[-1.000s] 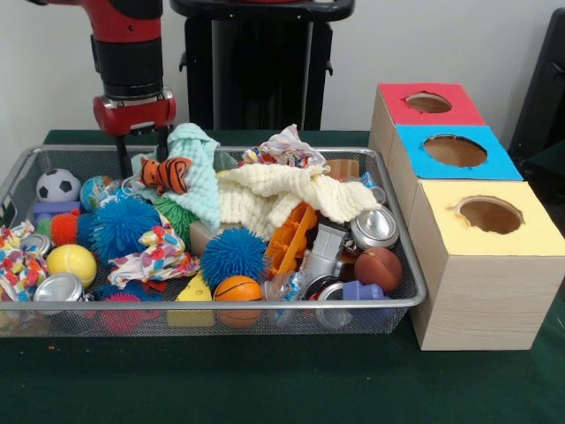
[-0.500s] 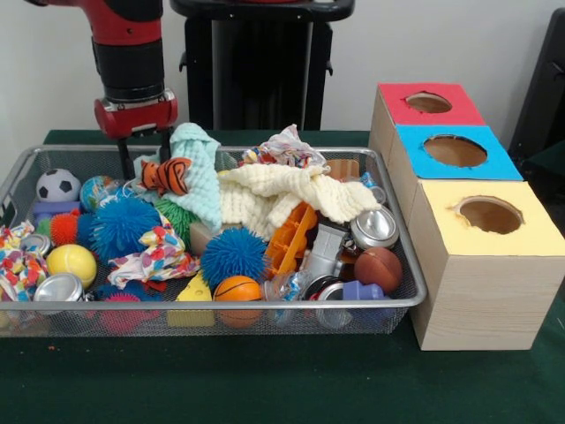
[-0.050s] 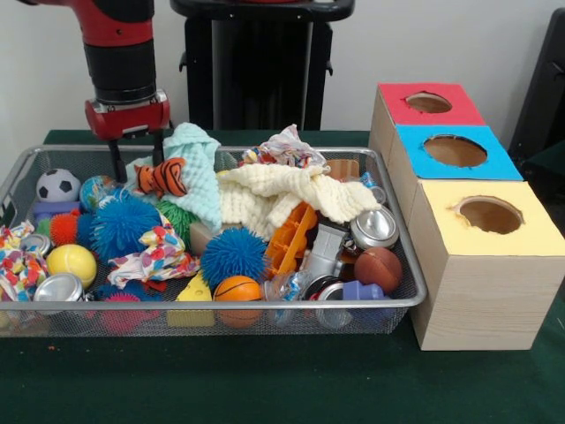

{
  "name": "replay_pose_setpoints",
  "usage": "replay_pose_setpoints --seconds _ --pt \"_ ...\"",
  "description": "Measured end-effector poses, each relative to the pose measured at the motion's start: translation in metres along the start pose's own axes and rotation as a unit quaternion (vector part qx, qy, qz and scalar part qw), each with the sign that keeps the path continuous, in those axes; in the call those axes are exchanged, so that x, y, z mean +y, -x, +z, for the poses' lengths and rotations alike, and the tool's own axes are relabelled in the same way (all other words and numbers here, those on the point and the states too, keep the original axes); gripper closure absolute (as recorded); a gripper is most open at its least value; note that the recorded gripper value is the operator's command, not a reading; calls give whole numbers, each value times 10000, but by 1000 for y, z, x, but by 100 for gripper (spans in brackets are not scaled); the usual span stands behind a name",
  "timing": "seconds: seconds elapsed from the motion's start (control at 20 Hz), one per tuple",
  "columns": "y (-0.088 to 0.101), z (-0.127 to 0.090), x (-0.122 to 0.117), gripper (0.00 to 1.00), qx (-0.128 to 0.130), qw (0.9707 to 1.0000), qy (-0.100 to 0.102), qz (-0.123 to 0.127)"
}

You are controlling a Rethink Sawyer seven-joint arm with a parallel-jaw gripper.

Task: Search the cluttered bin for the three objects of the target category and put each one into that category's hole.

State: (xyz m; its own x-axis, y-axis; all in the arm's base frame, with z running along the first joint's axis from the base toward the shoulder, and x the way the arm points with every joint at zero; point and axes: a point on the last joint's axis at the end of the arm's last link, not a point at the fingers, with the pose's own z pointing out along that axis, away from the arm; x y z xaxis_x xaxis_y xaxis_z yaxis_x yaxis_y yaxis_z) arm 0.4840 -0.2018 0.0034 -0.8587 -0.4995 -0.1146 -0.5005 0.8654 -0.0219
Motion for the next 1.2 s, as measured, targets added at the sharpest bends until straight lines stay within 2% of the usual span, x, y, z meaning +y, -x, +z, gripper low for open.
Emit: replay_pose_setpoints --seconds 0.55,1.2 --pt "3 -1 -3 0 7 9999 16 110" --pt "18 -2 -14 0 -23 9999 -107 13"
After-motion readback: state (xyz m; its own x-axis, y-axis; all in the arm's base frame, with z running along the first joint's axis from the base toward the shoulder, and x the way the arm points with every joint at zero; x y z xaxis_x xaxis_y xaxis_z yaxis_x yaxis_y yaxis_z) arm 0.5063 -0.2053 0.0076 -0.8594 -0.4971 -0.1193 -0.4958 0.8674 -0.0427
